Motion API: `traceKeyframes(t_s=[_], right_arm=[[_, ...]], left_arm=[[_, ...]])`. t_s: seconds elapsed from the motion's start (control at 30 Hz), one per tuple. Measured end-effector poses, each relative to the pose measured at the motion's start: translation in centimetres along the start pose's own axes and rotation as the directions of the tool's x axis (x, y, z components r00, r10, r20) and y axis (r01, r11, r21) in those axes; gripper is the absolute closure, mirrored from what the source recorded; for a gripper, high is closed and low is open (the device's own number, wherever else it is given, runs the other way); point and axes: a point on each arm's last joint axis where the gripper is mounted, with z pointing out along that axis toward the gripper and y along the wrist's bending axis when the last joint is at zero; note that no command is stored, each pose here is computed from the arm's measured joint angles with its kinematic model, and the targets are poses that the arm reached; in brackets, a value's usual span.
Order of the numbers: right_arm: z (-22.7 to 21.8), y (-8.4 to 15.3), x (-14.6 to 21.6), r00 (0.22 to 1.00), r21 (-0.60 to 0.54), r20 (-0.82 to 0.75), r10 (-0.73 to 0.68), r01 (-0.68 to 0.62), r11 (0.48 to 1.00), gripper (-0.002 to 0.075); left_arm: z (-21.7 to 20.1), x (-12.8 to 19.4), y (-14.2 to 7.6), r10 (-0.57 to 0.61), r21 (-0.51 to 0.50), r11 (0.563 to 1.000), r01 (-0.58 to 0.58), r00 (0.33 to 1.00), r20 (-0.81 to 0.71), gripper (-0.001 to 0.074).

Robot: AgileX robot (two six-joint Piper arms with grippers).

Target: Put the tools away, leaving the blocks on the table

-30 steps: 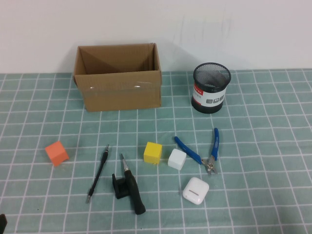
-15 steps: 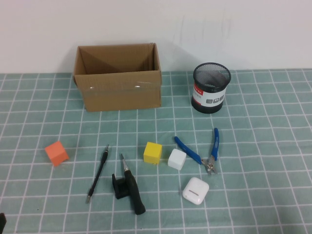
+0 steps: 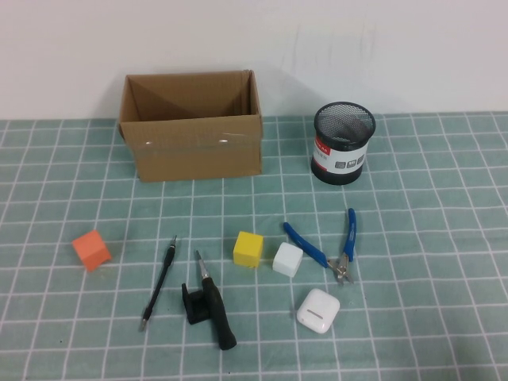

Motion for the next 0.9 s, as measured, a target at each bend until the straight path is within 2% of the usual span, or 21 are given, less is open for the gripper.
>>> traceKeyframes(t_s=[0.17,0.33,0.4,0.57,0.73,0.9], right_arm=[[0.0,0.0,0.0,1.000,0.000,0.000,0.000,0.000,1.000,0.0733],[0.0,0.0,0.0,1.000,0.000,0.000,0.000,0.000,1.000,0.0733],[0.0,0.0,0.0,1.000,0.000,0.000,0.000,0.000,1.000,0.0733],[0.0,0.0,0.0,1.000,0.000,0.000,0.000,0.000,1.000,0.0733],[0.0,0.0,0.0,1.000,0.000,0.000,0.000,0.000,1.000,0.0733],[0.0,0.0,0.0,1.000,0.000,0.000,0.000,0.000,1.000,0.0733]], left_arm=[[-0.2,-1.1,-0.9,-0.082,0.008,0.997,0.083,0.995,-0.060,0.0739],[1.1,-4.0,-3.1,-0.108,-0.052,0.994,0.097,0.944,-0.311,0.0739],[2.1,-4.5,-3.7,-0.102,-0.089,0.994,0.070,0.887,-0.450,0.0739],[5.5,-5.0,-4.5,-0.019,-0.089,0.993,-0.072,0.662,-0.749,0.0739],[10.4,-5.4,-4.8,0.080,-0.003,0.986,-0.168,0.486,-0.870,0.0739],[15.6,-5.1,-4.7,0.143,0.071,0.976,-0.207,0.357,-0.923,0.0739]])
